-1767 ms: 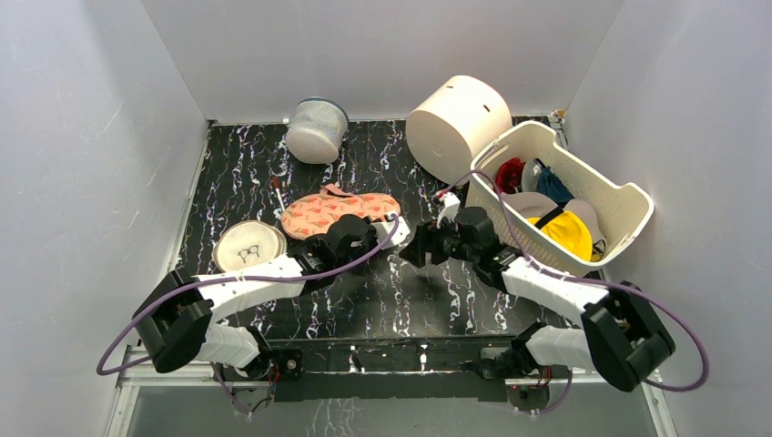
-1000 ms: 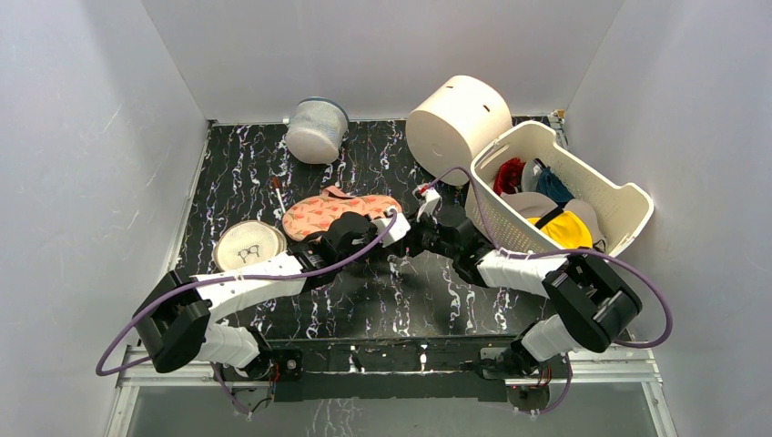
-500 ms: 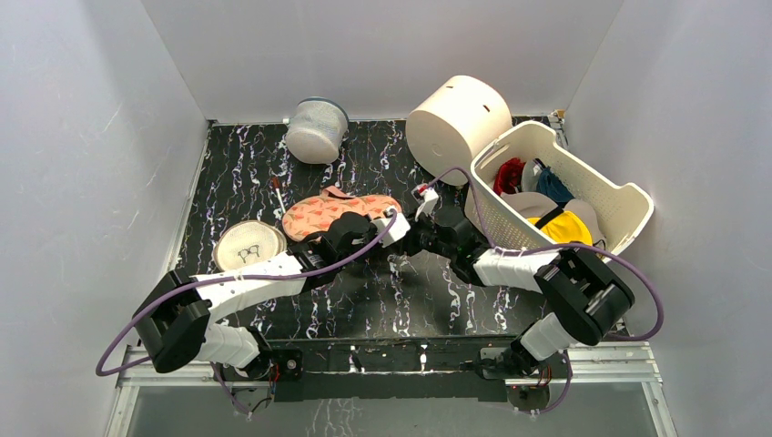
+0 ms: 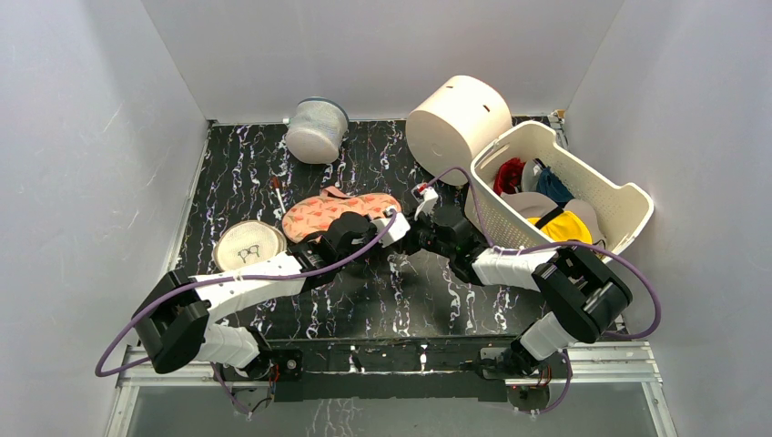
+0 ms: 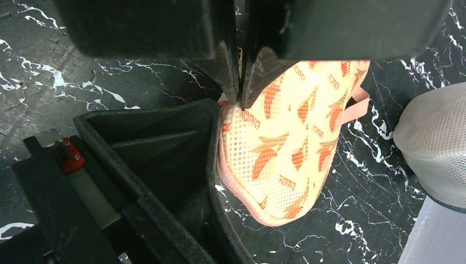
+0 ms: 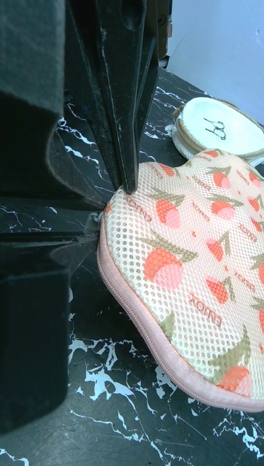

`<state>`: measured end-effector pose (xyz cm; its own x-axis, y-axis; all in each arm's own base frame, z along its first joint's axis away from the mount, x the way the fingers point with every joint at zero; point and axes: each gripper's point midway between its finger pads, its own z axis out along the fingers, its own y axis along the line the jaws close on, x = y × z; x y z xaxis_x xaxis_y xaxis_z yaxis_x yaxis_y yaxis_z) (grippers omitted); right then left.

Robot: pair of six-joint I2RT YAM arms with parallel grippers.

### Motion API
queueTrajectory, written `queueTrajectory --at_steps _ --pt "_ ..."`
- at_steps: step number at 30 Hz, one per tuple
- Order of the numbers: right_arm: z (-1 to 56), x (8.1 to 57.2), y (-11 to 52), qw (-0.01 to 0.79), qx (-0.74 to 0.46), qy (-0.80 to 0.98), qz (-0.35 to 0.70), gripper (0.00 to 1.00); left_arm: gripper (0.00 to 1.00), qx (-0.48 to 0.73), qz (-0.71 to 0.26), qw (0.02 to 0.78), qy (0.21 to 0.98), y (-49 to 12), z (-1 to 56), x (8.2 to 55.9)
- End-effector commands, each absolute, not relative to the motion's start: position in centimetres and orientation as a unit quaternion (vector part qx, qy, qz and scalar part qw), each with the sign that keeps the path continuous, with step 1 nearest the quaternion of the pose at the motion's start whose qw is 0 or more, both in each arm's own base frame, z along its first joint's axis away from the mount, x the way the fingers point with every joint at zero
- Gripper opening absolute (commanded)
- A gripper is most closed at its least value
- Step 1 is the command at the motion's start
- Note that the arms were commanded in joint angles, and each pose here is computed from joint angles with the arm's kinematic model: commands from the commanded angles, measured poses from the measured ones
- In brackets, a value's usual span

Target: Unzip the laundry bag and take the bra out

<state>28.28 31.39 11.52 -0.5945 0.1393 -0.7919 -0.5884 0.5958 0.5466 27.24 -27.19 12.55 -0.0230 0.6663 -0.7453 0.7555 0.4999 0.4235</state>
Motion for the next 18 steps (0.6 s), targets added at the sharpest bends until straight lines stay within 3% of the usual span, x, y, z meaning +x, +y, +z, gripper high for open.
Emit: queueTrajectory --at_steps 1,9,18 --pt "14.6 30.1 32.1 0.474 -0.136 0.756 0.431 0.15 0.0 0.481 -0.072 0.531 0.694 -28.3 16.5 27.4" --pt "14.4 30.3 31.6 0.48 -0.134 0.761 0.415 0.03 0.0 0.483 -0.074 0.531 0.692 -28.2 16.6 27.3" --pt "13.8 31.1 29.4 0.506 -0.145 0.777 0.346 0.0 0.0 0.502 -0.083 0.521 0.685 -28.4 16.3 26.6"
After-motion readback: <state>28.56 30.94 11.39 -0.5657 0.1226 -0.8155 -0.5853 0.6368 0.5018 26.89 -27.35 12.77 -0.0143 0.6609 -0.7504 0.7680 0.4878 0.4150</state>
